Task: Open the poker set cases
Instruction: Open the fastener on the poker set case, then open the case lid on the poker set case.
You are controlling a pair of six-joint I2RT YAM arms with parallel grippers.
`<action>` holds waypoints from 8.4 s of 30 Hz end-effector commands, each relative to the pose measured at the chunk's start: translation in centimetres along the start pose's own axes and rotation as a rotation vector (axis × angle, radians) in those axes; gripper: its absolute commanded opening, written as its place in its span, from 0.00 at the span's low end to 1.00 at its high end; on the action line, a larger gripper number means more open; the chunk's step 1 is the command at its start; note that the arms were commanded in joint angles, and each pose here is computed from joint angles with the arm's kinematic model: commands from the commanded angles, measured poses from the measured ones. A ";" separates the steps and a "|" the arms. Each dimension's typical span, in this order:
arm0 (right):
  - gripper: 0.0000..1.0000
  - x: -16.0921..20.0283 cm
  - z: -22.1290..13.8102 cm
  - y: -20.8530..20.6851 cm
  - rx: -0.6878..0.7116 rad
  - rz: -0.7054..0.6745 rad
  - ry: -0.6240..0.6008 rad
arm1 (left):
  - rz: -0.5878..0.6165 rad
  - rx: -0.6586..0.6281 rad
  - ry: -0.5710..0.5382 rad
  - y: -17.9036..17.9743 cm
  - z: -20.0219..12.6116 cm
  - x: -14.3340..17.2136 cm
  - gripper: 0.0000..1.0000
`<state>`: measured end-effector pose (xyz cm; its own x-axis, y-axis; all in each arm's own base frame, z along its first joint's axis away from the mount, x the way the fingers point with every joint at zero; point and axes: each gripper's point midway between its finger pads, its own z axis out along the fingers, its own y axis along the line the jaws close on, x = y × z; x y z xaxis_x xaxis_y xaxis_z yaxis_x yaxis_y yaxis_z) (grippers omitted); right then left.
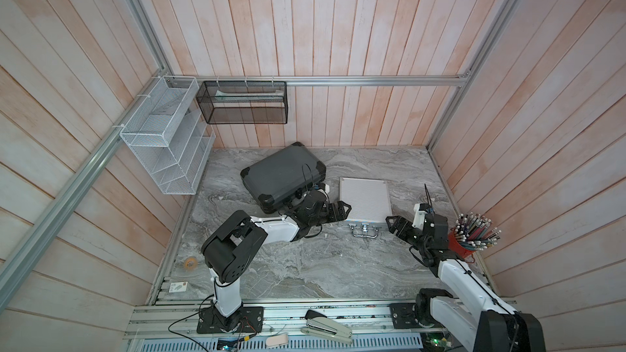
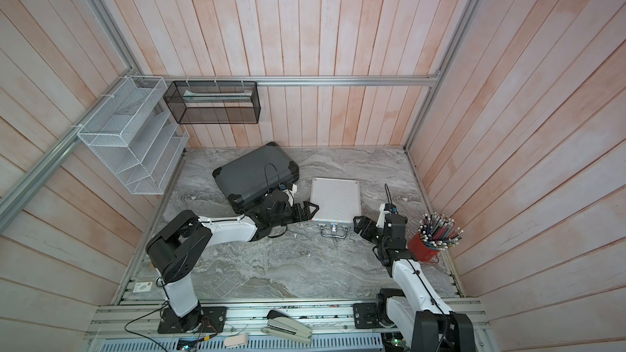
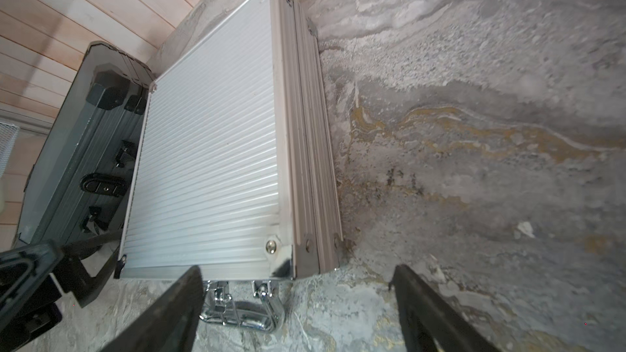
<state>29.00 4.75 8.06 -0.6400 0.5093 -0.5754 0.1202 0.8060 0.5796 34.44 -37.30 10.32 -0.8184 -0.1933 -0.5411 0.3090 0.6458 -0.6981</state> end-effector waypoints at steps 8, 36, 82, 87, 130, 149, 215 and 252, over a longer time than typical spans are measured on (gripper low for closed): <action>0.82 -1.2 1.0 1.7 -0.071 -0.007 0.047 | 0.093 0.069 0.062 -0.8 -0.8 0.7 1.00; 0.71 -0.2 1.3 4.4 -0.239 0.029 0.130 | 0.041 0.194 0.222 -2.6 0.9 2.7 0.99; 0.94 -0.4 1.3 0.6 -0.147 0.056 0.119 | -0.098 0.169 0.151 -2.1 -1.4 0.8 0.99; 0.87 -0.2 1.3 1.1 -0.179 0.052 0.137 | -0.112 0.172 0.174 -1.7 -0.7 1.4 1.00; 0.92 -0.9 1.0 2.6 -0.253 0.111 0.138 | -0.178 0.425 0.165 -7.4 -1.6 -1.5 1.00; 0.95 -1.7 1.2 3.7 -0.318 0.147 0.129 | -0.219 0.440 0.160 -6.8 -1.5 -1.2 1.00; 0.98 -13.7 2.5 12.9 -0.437 0.066 -0.034 | 0.207 -0.260 0.205 4.9 4.2 2.5 0.47; 0.98 -20.8 7.4 15.8 -0.446 0.088 -0.133 | 0.316 -0.335 0.297 5.9 5.9 4.5 0.23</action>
<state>48.49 9.20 23.25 -0.5799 0.6101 -0.5399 -0.1571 0.5665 0.8089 36.17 -39.71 3.66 -0.8191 0.1590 -0.5512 0.4087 0.8359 -0.3662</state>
